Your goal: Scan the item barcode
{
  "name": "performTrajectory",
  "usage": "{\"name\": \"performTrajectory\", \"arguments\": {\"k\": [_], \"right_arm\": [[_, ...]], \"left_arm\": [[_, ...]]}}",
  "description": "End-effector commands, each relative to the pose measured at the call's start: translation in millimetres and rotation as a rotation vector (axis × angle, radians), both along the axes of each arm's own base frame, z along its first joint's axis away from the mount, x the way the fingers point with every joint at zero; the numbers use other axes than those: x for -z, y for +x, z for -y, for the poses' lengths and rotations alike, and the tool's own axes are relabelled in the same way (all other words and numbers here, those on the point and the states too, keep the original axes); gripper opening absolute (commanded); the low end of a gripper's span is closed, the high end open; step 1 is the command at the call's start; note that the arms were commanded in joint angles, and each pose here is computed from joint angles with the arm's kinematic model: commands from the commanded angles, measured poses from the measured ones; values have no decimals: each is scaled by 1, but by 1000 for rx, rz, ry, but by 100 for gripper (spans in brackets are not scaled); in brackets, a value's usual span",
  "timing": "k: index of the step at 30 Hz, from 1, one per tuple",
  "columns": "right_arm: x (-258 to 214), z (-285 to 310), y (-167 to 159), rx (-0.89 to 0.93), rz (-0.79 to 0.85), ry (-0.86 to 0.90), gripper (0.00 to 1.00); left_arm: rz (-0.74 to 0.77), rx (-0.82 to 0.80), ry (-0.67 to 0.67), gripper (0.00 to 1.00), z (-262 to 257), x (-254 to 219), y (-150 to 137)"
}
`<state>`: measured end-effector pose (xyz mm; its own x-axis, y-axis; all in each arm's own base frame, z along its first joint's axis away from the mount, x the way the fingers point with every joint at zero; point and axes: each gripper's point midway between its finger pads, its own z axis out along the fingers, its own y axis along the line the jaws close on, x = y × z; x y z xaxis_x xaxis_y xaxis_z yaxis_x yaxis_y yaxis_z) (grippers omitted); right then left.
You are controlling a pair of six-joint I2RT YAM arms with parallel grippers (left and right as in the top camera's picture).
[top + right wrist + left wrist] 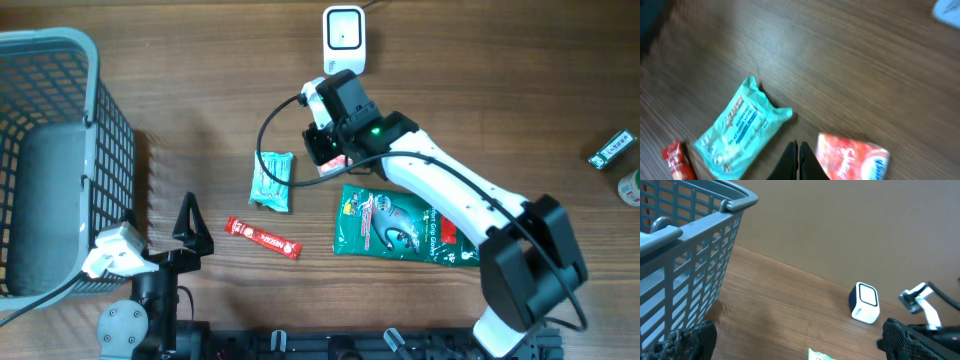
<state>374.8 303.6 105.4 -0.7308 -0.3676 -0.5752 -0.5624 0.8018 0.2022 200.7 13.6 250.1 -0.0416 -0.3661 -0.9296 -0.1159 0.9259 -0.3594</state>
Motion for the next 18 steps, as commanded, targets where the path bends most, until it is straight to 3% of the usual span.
{"name": "performTrajectory", "arguments": {"k": [1,10,14,18], "right_arm": [[41,-6,9,46,-58,-3,5],[83,-3,2,62,-151,-44,5],[99,17,-27,-2,-250,-160,4],[111,71,-34,79,-246,-431,5]], "left_arm": [[5,3,16,100,0,0,-1],[-27,3,19,100,0,7,-1],[-173,4,30,100,0,42,-8],[-388,6,47,100,-2,91,-26]]}}
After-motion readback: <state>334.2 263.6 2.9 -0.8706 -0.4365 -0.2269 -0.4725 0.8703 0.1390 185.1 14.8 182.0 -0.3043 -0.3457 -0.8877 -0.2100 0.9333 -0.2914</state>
